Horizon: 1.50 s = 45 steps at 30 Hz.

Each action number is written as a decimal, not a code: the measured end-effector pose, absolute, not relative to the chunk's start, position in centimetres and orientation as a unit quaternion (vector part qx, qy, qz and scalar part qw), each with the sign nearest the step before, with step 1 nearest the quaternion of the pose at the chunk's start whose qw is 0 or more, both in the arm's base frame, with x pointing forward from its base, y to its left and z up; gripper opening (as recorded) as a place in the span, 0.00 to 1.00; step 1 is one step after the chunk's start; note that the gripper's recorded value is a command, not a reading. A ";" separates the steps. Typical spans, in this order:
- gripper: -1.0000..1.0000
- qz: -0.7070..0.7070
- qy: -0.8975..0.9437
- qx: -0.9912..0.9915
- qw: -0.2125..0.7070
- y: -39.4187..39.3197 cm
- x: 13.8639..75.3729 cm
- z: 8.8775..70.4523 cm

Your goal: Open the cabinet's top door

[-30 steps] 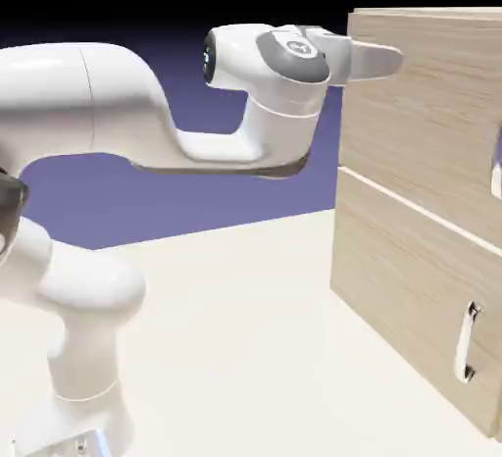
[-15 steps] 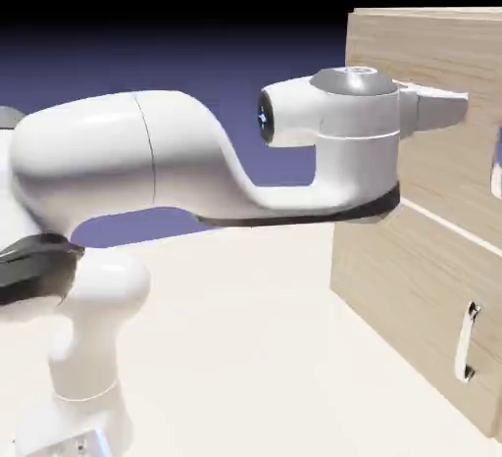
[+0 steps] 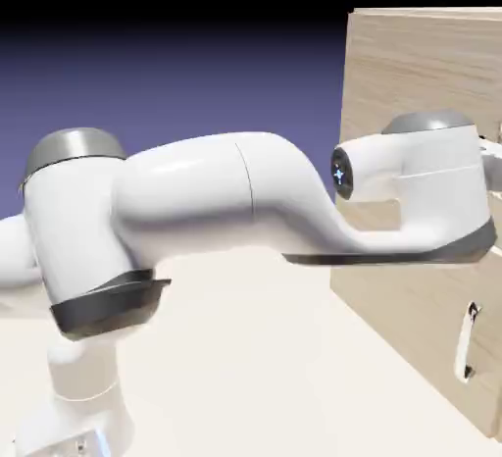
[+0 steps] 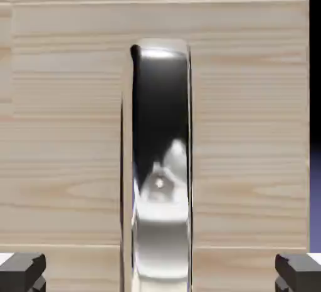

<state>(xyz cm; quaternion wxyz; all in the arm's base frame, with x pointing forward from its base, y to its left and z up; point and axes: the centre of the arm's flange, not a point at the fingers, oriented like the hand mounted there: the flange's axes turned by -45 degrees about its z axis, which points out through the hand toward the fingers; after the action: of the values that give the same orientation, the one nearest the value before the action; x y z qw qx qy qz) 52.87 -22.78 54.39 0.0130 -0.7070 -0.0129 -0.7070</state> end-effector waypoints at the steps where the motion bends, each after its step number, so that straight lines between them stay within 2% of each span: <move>1: 0.00 -0.707 -0.013 -0.707 0.013 -22.8 52.9 54.4; 25: 0.00 -0.700 0.102 -0.700 -0.103 -16.0 37.5 54.4; 45: 0.00 -0.682 0.186 -0.682 -0.187 -8.0 28.0 54.4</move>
<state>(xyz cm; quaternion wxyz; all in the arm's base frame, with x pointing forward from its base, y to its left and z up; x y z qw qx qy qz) 27.98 -7.96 54.41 -0.1867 -0.6822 0.1857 -0.6821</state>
